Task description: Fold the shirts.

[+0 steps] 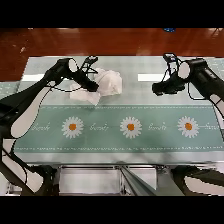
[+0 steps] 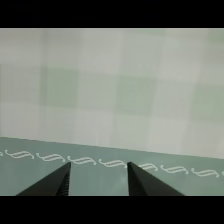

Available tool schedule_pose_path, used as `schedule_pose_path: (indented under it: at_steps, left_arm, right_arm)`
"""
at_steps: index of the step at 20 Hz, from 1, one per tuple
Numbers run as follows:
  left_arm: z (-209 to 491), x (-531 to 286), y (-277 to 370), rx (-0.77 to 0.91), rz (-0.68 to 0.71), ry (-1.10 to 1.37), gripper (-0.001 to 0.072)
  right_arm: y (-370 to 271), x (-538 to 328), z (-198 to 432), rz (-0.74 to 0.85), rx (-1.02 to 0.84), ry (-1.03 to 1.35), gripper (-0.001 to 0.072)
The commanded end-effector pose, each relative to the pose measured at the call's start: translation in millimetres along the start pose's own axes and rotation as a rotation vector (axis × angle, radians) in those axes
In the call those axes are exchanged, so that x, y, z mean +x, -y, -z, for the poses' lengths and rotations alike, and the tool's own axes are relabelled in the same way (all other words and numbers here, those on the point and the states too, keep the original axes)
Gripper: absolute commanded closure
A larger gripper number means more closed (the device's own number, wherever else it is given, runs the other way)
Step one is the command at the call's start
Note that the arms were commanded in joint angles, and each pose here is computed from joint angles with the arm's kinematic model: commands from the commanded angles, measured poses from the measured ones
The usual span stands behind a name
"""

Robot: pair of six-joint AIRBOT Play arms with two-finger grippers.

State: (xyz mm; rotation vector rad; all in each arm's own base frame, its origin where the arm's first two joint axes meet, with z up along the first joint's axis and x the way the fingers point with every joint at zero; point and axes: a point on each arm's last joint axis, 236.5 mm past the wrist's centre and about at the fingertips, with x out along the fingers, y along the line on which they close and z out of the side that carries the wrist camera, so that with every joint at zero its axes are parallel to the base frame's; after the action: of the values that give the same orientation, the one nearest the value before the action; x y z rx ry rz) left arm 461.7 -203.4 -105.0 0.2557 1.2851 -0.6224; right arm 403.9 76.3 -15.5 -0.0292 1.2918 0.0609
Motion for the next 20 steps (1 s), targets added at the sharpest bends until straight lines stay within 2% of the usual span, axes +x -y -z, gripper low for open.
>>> schedule_pose_path:
  at_steps: [1, 4, 11, 20]
  left_arm:
    - [30, -3, 13, -0.002, 0.049, -0.140, 0.0671]
    - [18, -38, 19, -0.049, 0.070, -0.122, 0.0672]
    - [-72, -226, 61, 0.007, 0.084, 0.343, 0.0672]
    - [-86, -448, 113, 0.078, 0.006, 0.806, 0.0672]
  right_arm:
    - [-2, -5, -1, -0.007, 0.005, 0.013, 0.0301]
    - [-2, -33, -9, -0.016, 0.008, 0.082, 0.0301]
    - [0, -154, -19, -0.058, 0.015, 0.371, 0.0301]
    - [-4, -259, 19, -0.138, 0.011, 0.580, 0.0301]
